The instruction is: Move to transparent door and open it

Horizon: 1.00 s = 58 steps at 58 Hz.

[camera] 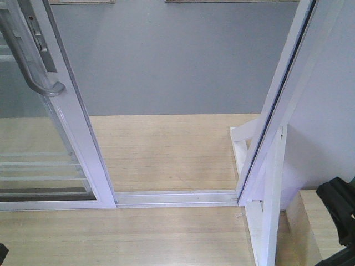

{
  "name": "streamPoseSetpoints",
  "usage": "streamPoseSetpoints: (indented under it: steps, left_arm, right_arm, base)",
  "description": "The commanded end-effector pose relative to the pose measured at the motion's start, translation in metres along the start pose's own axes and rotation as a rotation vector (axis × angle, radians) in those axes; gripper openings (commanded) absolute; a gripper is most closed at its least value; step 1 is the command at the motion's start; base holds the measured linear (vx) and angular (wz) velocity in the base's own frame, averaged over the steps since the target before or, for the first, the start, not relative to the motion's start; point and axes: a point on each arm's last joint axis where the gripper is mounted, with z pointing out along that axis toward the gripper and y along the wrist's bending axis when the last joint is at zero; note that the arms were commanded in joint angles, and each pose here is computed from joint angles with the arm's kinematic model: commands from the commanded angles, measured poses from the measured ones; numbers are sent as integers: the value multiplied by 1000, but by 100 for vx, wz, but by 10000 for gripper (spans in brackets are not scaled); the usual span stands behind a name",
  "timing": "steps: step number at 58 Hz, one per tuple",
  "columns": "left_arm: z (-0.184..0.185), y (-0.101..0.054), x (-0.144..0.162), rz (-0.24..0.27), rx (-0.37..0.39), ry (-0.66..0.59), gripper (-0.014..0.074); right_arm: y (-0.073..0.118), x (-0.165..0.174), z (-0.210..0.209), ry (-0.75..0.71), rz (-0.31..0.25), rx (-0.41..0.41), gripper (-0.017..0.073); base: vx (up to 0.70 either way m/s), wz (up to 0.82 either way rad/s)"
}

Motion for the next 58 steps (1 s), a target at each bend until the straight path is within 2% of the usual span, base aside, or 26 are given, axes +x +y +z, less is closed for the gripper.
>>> streamPoseSetpoints:
  steps: [1,10,16,58]
  left_arm:
    - [-1,0,-5,-19,0,-83,3]
    - [-1,0,-5,-19,0,-84,3]
    - [-1,0,-5,-19,0,-84,3]
    - [-1,0,-5,-19,0,-84,3]
  right_arm:
    - [-5,-4,-4,-66,15,88,-5]
    - [-14,-3,-7,-79,82,252,-5]
    - [-17,-3,-8,-83,117,300,-5]
    - [-18,-3,-8,-87,123,314,-5]
  base:
    - [0,0]
    - [0,0]
    - [0,0]
    - [0,0]
